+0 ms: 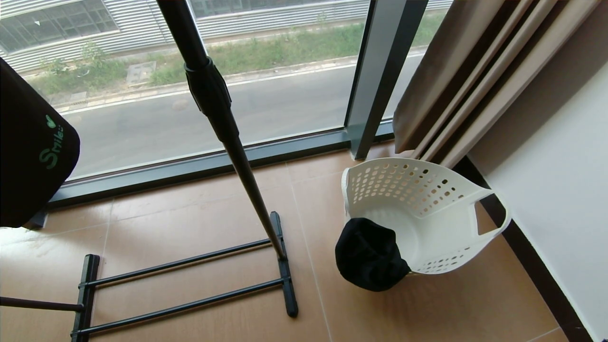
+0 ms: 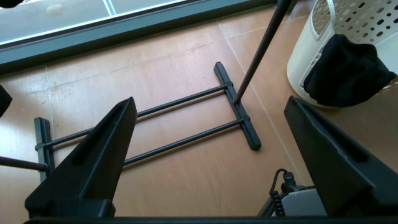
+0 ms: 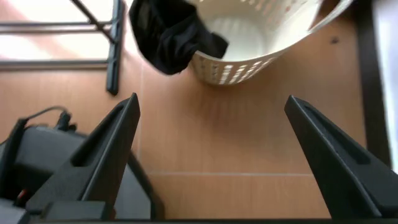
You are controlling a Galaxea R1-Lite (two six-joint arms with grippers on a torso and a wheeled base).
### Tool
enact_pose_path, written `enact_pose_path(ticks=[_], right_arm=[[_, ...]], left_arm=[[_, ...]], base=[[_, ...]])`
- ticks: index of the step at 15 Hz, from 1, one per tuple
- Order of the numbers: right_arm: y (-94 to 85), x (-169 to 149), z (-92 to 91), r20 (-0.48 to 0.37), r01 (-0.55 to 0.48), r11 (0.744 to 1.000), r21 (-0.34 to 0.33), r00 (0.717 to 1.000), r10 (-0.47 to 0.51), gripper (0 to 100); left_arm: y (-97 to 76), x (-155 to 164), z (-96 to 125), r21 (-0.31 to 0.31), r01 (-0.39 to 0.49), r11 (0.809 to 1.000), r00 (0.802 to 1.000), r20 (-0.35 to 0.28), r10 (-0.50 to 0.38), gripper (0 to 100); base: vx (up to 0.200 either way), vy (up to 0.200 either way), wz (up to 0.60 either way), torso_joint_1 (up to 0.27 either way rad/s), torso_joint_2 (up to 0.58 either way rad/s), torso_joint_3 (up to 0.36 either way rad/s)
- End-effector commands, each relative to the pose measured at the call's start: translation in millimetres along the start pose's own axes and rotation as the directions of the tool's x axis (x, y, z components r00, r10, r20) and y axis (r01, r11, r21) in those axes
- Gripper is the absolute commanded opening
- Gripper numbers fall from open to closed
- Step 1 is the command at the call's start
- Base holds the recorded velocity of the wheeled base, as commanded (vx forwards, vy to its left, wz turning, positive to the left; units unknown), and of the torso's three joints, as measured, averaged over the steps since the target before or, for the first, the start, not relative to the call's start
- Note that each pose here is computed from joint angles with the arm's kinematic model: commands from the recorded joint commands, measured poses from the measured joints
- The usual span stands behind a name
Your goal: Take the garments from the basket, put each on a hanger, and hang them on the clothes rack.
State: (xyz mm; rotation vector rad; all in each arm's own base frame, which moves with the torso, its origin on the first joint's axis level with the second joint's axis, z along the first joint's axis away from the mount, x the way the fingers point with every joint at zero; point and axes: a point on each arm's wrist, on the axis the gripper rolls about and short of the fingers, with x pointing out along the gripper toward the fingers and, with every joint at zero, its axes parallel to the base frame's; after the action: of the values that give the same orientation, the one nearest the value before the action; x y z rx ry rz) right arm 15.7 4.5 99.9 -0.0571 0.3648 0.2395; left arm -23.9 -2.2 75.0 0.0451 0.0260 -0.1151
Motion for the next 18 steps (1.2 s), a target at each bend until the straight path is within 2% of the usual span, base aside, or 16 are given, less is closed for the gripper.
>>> enact_pose_path(ticks=[1, 3, 4, 6, 7, 8, 9, 10, 11, 12, 15, 18], right_arm=[[-1.5, 79, 64.8, -0.264, -0.127, 0.992, -0.014, 0.957, 0.119, 100], [-3.2, 122, 86.2, -0.301, -0.165, 0.976, -0.14, 0.946, 0.117, 100], [-3.1, 148, 96.1, -0.33, -0.198, 0.954, -0.226, 0.937, 0.116, 100], [7.8, 192, 116.7, -0.341, -0.266, 0.908, -0.323, 0.928, 0.151, 100], [10.4, 214, 121.3, -0.353, -0.285, 0.892, -0.35, 0.923, 0.156, 100], [17.0, 240, 124.1, -0.368, -0.321, 0.859, -0.399, 0.914, 0.171, 100], [20.5, 268, 127.0, -0.374, -0.336, 0.839, -0.427, 0.911, 0.175, 100], [22.3, 281, 126.3, -0.38, -0.343, 0.834, -0.432, 0.908, 0.177, 100], [33.1, 315, 121.1, -0.399, -0.369, 0.821, -0.435, 0.897, 0.192, 100], [36.7, 339, 114.7, -0.413, -0.379, 0.818, -0.432, 0.89, 0.194, 100], [33.7, 354, 104.1, -0.434, -0.362, 0.828, -0.429, 0.886, 0.163, 100], [14.3, 373, 99.9, -0.432, -0.321, 0.855, -0.408, 0.893, 0.129, 100]], left_arm=[[0.0, 0, 0, 0.0, -0.001, 1.0, 1.0, 0.003, 0.001, 100], [0.0, 0, 0, 0.0, -0.001, 1.0, 1.0, 0.003, 0.001, 100], [0.0, 0, 0, 0.0, -0.001, 1.0, 1.0, 0.003, 0.001, 100], [0.0, 0, 0, 0.0, -0.001, 1.0, 1.0, 0.003, 0.001, 100], [0.0, 0, 0, 0.0, -0.001, 1.0, 1.0, 0.001, 0.001, 100], [0.0, 0, 0, 0.0, -0.001, 1.0, 1.0, 0.003, 0.001, 100], [0.0, 0, 0, 0.0, -0.001, 1.0, 1.0, 0.003, 0.001, 100], [0.0, 0, 0, 0.0, -0.001, 1.0, 1.0, 0.003, 0.001, 100], [0.0, 0, 0, 0.0, -0.001, 1.0, 1.0, 0.003, 0.001, 100], [0.0, 0, 0, 0.0, -0.001, 1.0, 1.0, 0.003, 0.001, 100], [0.0, 0, 0, 0.0, -0.001, 1.0, 1.0, 0.003, 0.001, 100], [0.0, 0, 0, 0.0, -0.001, 1.0, 1.0, 0.003, 0.001, 100]], base=[[0.0, 0.0, 0.0, 0.0, 0.0, 0.0], [0.0, 0.0, 0.0, 0.0, 0.0, 0.0], [0.0, 0.0, 0.0, 0.0, 0.0, 0.0], [0.0, 0.0, 0.0, 0.0, 0.0, 0.0], [0.0, 0.0, 0.0, 0.0, 0.0, 0.0], [0.0, 0.0, 0.0, 0.0, 0.0, 0.0], [0.0, 0.0, 0.0, 0.0, 0.0, 0.0], [0.0, 0.0, 0.0, 0.0, 0.0, 0.0], [0.0, 0.0, 0.0, 0.0, 0.0, 0.0], [0.0, 0.0, 0.0, 0.0, 0.0, 0.0], [0.0, 0.0, 0.0, 0.0, 0.0, 0.0], [0.0, 0.0, 0.0, 0.0, 0.0, 0.0]])
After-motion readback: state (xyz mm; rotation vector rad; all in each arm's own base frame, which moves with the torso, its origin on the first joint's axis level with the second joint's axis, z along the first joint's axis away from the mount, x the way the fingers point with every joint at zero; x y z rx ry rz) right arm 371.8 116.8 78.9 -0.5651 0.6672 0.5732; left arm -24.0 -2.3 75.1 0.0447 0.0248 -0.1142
